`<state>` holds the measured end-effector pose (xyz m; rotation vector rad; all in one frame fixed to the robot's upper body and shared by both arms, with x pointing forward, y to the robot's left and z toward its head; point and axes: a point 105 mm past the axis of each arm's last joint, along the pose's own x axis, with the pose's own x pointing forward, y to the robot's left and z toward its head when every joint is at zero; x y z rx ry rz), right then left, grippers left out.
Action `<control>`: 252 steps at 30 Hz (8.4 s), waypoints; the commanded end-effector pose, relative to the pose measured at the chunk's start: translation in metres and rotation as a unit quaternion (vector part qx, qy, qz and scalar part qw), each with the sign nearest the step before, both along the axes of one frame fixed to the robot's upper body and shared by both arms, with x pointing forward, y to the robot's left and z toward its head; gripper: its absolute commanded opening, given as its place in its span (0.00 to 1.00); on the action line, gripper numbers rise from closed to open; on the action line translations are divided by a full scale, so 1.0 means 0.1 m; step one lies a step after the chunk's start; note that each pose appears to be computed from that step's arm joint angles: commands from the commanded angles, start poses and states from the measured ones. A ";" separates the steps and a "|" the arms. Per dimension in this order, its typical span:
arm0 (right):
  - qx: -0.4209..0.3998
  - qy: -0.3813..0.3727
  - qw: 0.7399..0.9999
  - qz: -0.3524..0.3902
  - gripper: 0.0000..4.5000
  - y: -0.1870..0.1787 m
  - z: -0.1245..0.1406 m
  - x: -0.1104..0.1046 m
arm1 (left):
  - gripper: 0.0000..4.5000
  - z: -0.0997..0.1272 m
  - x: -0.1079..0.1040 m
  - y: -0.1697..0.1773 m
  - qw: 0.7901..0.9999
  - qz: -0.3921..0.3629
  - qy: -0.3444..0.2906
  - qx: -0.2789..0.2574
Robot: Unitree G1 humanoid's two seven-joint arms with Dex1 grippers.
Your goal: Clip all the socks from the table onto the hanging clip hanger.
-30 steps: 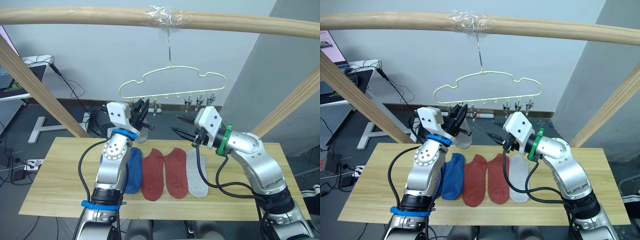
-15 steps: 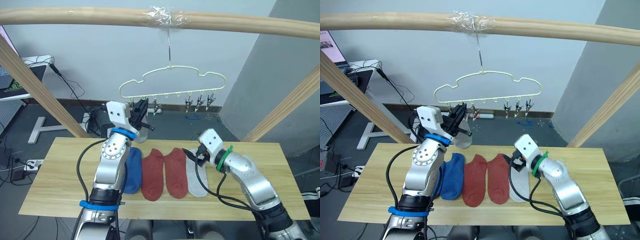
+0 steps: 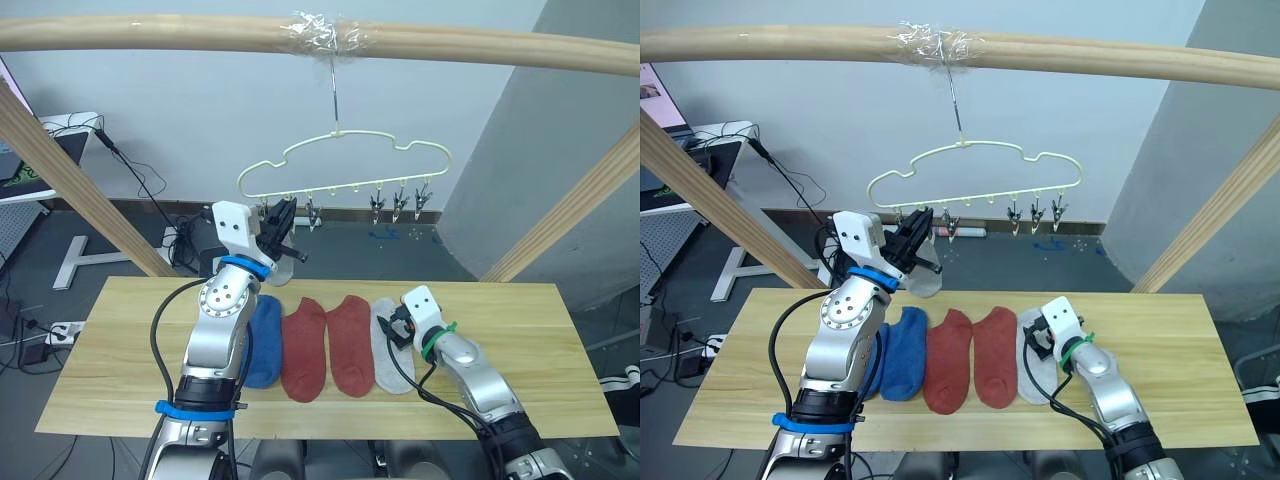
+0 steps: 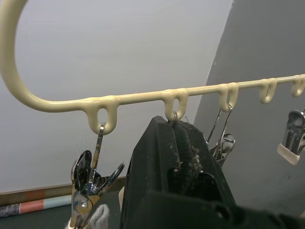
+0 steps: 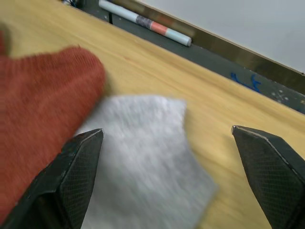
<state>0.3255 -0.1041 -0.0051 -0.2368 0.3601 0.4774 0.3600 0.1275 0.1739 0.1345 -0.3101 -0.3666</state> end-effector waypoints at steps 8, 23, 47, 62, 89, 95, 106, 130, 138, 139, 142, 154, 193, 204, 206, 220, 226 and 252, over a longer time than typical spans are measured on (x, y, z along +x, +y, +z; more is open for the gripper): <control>0.003 0.021 1.000 -0.021 0.47 -0.04 -0.11 0.01 | 0.00 0.16 -0.03 0.08 1.000 -0.003 -0.017 -0.002; -0.022 -0.103 0.966 0.234 0.01 0.60 0.84 -0.15 | 0.00 0.31 -0.13 0.23 0.990 -0.105 0.065 -0.061; -0.066 -0.101 0.915 0.385 0.01 1.50 1.37 0.17 | 0.00 0.34 -0.29 0.07 0.965 -0.200 0.142 -0.093; -0.042 -0.146 0.911 0.383 0.01 1.63 1.74 0.22 | 0.00 0.24 -0.31 0.10 0.968 -0.188 0.145 -0.077; -0.033 -0.145 0.914 0.378 0.48 1.67 1.70 0.18 | 0.67 0.12 -0.44 0.25 0.978 -0.161 0.132 -0.035; -0.063 -0.154 0.912 0.376 0.48 1.47 1.56 0.14 | 0.67 0.03 -0.54 0.25 0.980 -0.159 0.120 0.021; -0.052 -0.148 0.924 0.349 0.48 0.90 1.54 -0.23 | 0.67 -0.11 -0.61 -0.02 0.975 -0.197 0.102 0.029; -0.011 -0.164 0.940 0.300 0.48 0.58 1.75 -0.39 | 0.67 -0.19 -0.29 -0.27 0.998 -0.065 0.011 0.020; -0.012 -0.168 0.939 0.300 0.48 0.55 1.80 -0.39 | 0.67 -0.17 -0.23 -0.30 0.999 -0.046 -0.004 0.016; -0.011 -0.169 0.939 0.300 0.48 0.56 1.81 -0.39 | 0.67 -0.16 -0.21 -0.30 0.999 -0.045 -0.005 0.015; -0.009 -0.173 0.937 0.304 0.48 0.55 1.83 -0.39 | 0.67 -0.09 -0.16 -0.33 0.999 -0.035 -0.017 0.007; -0.010 -0.176 0.934 0.310 0.48 0.54 1.85 -0.36 | 0.67 0.08 -0.06 -0.37 0.999 -0.016 -0.044 0.006; -0.048 -0.051 0.984 0.162 0.99 0.69 0.51 -0.15 | 0.00 0.16 0.02 -0.18 0.999 -0.030 -0.029 0.014; -0.047 -0.008 0.992 0.114 0.99 0.78 0.04 0.04 | 0.00 0.17 0.02 -0.12 0.999 -0.034 -0.024 0.025; -0.050 0.007 0.993 0.111 0.99 0.75 -0.06 0.05 | 0.00 0.16 0.01 -0.10 0.999 -0.033 -0.022 0.028; -0.050 0.029 0.991 0.123 0.38 0.76 -0.21 -0.02 | 0.00 0.17 -0.01 0.04 0.999 -0.047 0.014 0.006; -0.028 -0.032 0.985 0.165 0.01 0.97 0.19 -0.03 | 0.00 0.22 -0.05 0.04 0.992 -0.099 0.056 -0.048; 0.049 -0.145 0.960 0.234 0.01 1.47 1.68 0.19 | 0.00 0.22 -0.17 -0.01 0.973 -0.178 0.118 -0.080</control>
